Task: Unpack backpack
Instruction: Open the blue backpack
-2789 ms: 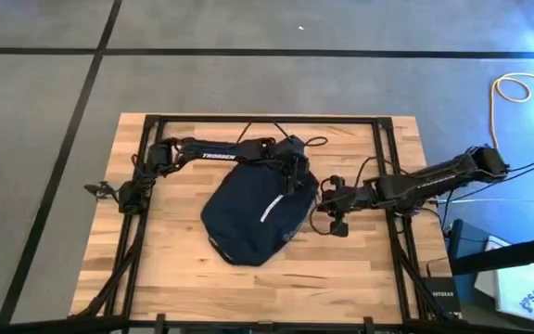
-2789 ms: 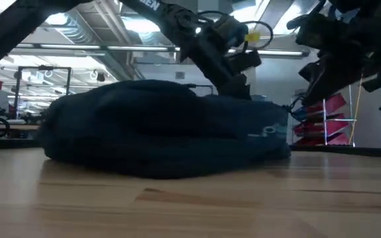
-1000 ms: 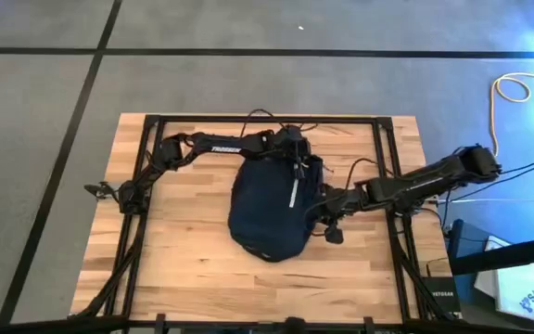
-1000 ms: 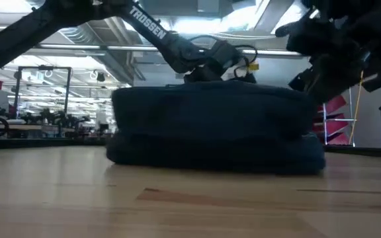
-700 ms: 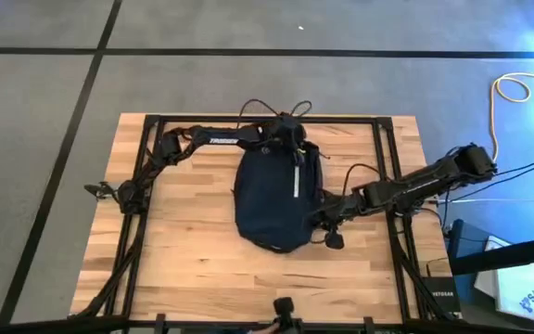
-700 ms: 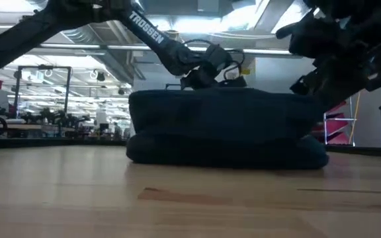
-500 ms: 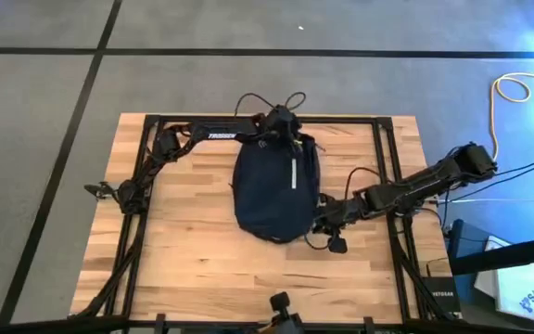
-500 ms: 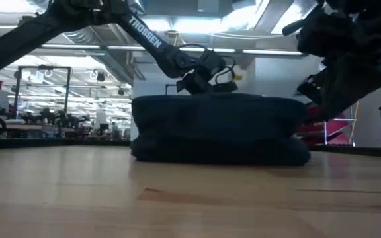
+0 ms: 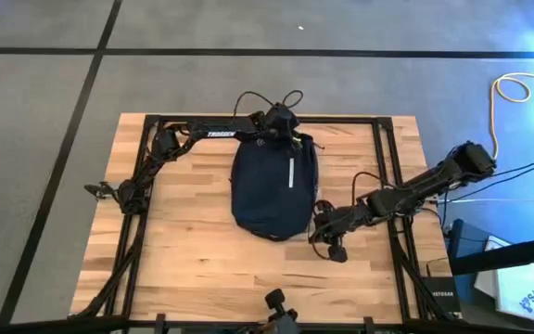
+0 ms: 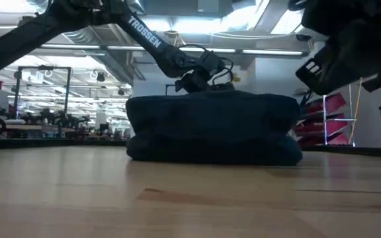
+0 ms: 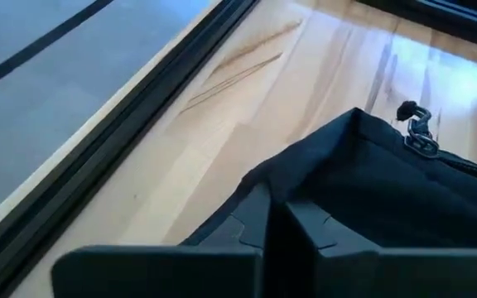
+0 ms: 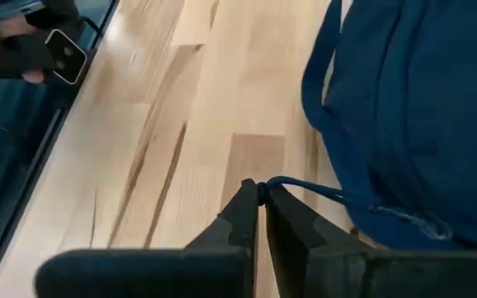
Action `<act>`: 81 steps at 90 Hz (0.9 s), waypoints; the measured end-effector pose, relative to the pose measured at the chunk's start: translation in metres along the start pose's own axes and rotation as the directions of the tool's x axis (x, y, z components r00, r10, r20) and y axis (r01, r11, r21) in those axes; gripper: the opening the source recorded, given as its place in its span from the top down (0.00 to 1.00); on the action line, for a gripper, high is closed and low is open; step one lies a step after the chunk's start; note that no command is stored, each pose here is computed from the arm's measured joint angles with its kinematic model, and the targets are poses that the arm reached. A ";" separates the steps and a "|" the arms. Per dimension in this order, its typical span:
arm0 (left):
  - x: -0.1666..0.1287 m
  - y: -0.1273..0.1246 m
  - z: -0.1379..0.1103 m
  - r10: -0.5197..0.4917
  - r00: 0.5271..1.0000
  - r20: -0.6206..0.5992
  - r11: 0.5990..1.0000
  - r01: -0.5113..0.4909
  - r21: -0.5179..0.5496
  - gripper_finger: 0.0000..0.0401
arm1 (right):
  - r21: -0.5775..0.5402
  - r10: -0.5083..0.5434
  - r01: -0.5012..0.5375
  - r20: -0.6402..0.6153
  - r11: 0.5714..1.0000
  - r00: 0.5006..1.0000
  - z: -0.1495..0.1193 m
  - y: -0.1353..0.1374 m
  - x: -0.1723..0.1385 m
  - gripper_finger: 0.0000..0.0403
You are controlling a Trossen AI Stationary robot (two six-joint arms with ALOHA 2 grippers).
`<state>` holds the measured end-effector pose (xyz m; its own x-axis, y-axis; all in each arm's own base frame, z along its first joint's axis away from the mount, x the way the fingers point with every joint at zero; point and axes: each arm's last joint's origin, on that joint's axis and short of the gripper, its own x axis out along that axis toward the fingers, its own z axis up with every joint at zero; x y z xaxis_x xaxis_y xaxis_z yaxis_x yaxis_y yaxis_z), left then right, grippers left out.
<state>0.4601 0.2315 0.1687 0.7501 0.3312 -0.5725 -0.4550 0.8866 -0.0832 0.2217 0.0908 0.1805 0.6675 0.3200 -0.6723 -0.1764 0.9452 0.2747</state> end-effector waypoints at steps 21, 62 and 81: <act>-0.001 -0.003 0.001 -0.113 0.994 -0.001 0.992 0.113 0.052 1.00 | -0.008 0.000 0.000 0.005 1.000 1.000 0.001 0.000 0.000 1.00; -0.042 -0.042 0.031 -0.183 0.983 0.026 0.928 0.164 0.335 0.62 | -0.027 -0.003 0.003 0.002 1.000 1.000 0.000 -0.001 0.000 1.00; -0.053 -0.090 0.014 -0.200 0.971 -0.129 0.812 0.238 0.533 0.45 | -0.027 -0.005 0.005 0.002 1.000 1.000 0.000 -0.001 0.000 1.00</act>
<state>0.4687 0.1385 0.2181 0.7576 0.1028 -0.6445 0.0650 0.9707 0.2313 0.2221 0.0900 0.1804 0.6696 0.3152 -0.6725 -0.1923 0.9482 0.2530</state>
